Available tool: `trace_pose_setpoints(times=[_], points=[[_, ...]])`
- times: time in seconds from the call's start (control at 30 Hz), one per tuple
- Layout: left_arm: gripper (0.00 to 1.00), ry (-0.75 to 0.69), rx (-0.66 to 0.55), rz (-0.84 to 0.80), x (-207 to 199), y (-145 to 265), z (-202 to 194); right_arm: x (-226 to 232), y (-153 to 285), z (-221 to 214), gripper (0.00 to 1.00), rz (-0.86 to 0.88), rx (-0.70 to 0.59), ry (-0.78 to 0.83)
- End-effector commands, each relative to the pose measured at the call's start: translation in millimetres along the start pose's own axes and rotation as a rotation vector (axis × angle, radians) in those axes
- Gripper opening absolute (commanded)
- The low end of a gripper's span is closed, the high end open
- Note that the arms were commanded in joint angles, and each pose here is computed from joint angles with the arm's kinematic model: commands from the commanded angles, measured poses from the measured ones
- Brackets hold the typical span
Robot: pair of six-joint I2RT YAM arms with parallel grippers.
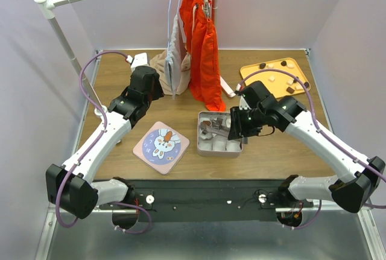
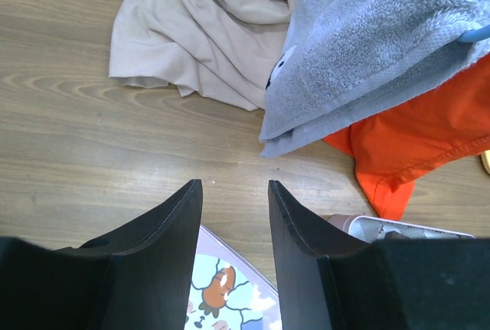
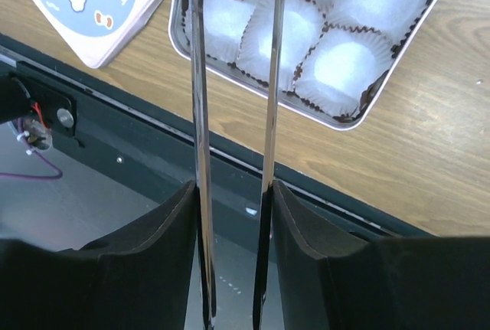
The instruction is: Pack the chocolate
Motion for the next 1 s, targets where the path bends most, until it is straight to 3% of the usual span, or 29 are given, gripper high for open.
trace_pose_setpoints(times=[0.0,0.13,0.27,0.47,0.63,0.8,0.97], points=[[0.49,-0.005,-0.01,0.026,3.6,0.6,1.2,5.6,16.1,8.7,0.45,-0.036,-0.079,0.0],[0.49,-0.009,-0.011,0.029,4.1,0.6,1.2,1.8,38.0,20.5,0.27,-0.15,-0.213,-0.002],[0.49,-0.014,-0.009,0.033,5.4,0.8,0.1,-3.6,49.7,37.1,0.18,-0.291,-0.343,-0.002],[0.49,-0.025,-0.006,0.043,7.6,0.6,-1.9,-24.3,60.7,73.9,0.19,-0.356,-0.476,-0.095],[0.49,-0.04,-0.001,0.046,10.4,1.3,-4.8,-91.5,63.3,109.0,0.21,-0.501,-0.553,-0.265],[0.49,-0.047,0.003,0.04,11.1,0.2,-6.6,-148.8,53.1,123.0,0.24,-0.538,-0.552,-0.418],[0.49,-0.073,0.009,0.034,10.1,-6.5,-8.7,-171.7,38.7,127.7,0.27,-0.545,-0.538,-0.469]])
Point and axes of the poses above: each gripper's point midway between its finger pads, its own y axis back along the fingers, its own x axis along the line the jaws close on, z = x × y, the point moved 10 cm from there along y, back along the fingers, and after that the axes turned 7 degrees about -y, right-handed, at the moved point
